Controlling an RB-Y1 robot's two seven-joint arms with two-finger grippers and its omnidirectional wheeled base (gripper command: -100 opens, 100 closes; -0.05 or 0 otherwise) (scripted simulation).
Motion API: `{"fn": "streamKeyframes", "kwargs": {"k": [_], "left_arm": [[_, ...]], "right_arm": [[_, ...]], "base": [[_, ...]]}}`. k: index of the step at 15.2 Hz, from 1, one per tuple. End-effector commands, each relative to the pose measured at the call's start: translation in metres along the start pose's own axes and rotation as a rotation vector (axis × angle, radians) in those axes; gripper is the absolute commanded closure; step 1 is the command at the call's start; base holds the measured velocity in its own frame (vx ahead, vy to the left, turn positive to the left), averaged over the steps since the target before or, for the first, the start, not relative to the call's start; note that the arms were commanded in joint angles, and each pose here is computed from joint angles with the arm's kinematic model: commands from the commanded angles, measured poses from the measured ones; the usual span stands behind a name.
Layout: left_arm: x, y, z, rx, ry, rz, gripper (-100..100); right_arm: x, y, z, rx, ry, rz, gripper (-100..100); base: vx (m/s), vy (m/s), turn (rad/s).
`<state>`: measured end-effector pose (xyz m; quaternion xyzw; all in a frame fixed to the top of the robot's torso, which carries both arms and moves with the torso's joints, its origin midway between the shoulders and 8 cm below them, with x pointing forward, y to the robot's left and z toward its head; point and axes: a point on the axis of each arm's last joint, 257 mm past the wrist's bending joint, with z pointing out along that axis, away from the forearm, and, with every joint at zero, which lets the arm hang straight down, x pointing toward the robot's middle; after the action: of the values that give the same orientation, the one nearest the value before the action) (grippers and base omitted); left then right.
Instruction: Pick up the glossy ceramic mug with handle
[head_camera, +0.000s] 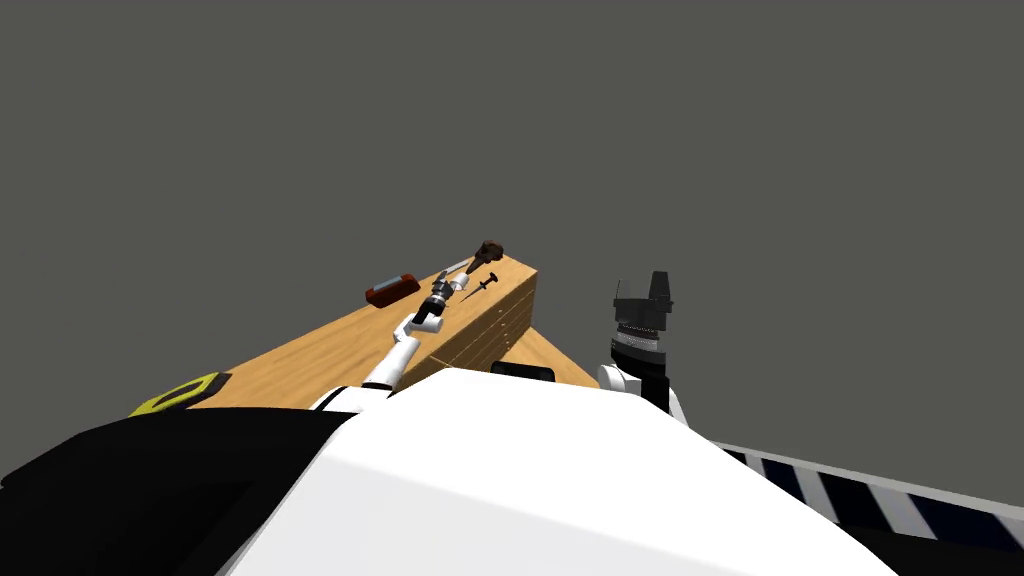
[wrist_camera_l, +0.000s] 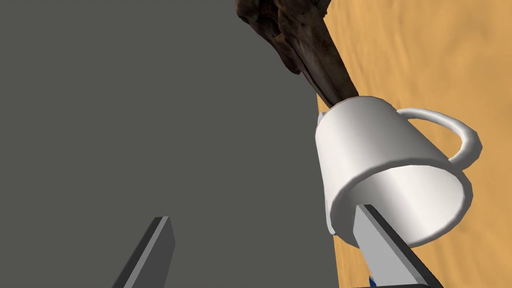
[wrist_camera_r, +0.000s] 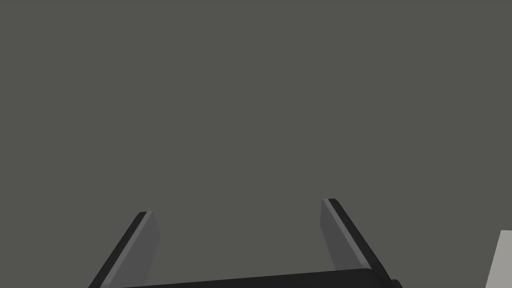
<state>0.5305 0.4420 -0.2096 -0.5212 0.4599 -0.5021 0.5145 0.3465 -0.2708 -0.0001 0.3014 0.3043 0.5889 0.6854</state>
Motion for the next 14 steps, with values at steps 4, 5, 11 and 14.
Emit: {"fn": "streamKeyframes", "kwargs": {"k": [4,5,11,14], "left_arm": [[-0.026,0.014,0.010,-0.052,-0.049,-0.020,-100],[-0.026,0.014,0.010,-0.053,-0.050,-0.020,-100],[-0.055,0.028,0.018,-0.105,-0.108,-0.046,-100],[-0.068,0.035,0.020,-0.130,-0.137,-0.060,-100]], "right_arm": [[0.000,0.000,0.000,0.000,0.000,0.000,0],[0.000,0.000,0.000,0.000,0.000,0.000,0],[0.000,0.000,0.000,0.000,0.000,0.000,0],[0.000,0.000,0.000,0.000,0.000,0.000,0]], "base": [[-0.057,0.051,-0.200],[-0.050,0.057,-0.181],[-0.067,0.060,-0.218],[-0.055,0.048,-0.160]]}}
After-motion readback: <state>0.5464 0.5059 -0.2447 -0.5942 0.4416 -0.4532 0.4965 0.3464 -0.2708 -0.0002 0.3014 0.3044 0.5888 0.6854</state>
